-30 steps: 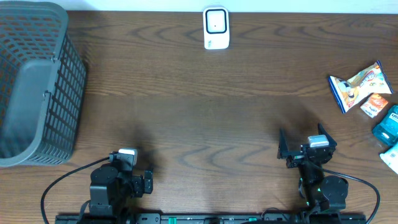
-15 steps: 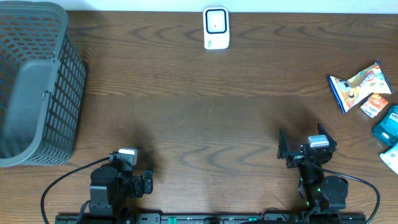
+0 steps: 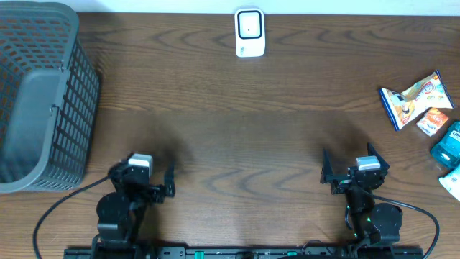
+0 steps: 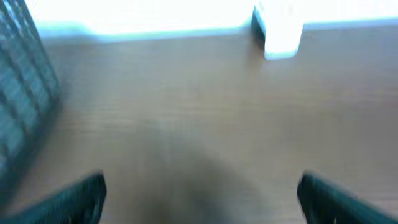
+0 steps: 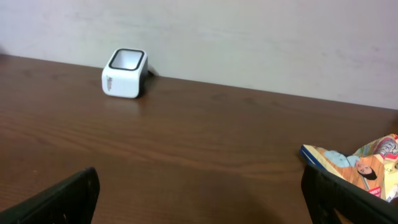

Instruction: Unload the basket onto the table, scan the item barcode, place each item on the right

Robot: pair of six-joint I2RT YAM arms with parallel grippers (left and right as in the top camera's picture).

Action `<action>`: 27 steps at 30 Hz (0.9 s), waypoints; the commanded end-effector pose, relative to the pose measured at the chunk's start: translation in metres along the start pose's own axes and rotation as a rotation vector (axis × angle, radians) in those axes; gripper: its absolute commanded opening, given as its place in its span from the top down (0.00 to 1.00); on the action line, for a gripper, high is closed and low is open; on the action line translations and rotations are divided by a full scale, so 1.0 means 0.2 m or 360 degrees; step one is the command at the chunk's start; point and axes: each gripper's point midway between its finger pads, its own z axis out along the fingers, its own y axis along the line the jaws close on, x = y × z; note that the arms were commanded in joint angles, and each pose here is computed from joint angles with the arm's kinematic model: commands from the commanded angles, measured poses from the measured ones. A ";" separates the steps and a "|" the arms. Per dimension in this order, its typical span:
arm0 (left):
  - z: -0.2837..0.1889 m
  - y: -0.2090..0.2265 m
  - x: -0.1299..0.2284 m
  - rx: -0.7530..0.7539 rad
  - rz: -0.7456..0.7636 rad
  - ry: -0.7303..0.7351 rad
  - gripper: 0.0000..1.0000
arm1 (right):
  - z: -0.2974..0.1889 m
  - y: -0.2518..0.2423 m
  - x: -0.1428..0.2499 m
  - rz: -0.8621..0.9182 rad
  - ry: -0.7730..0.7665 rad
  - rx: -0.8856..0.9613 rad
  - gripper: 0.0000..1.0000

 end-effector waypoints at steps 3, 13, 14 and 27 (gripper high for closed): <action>0.05 0.04 -0.06 -0.0057 0.0069 -0.0219 0.02 | 0.00 -0.01 0.00 0.0019 0.0001 0.0019 0.01; 0.04 0.11 0.02 -0.0155 0.0044 -0.0222 0.02 | 0.00 -0.01 0.00 0.0019 0.0000 0.0019 0.01; 0.04 0.11 0.02 -0.0156 0.0044 -0.0222 0.02 | 0.00 -0.01 0.00 0.0019 0.0000 0.0019 0.01; 0.05 0.10 0.02 -0.0134 0.0033 -0.0225 0.02 | 0.00 -0.01 0.00 0.0019 0.0000 0.0019 0.01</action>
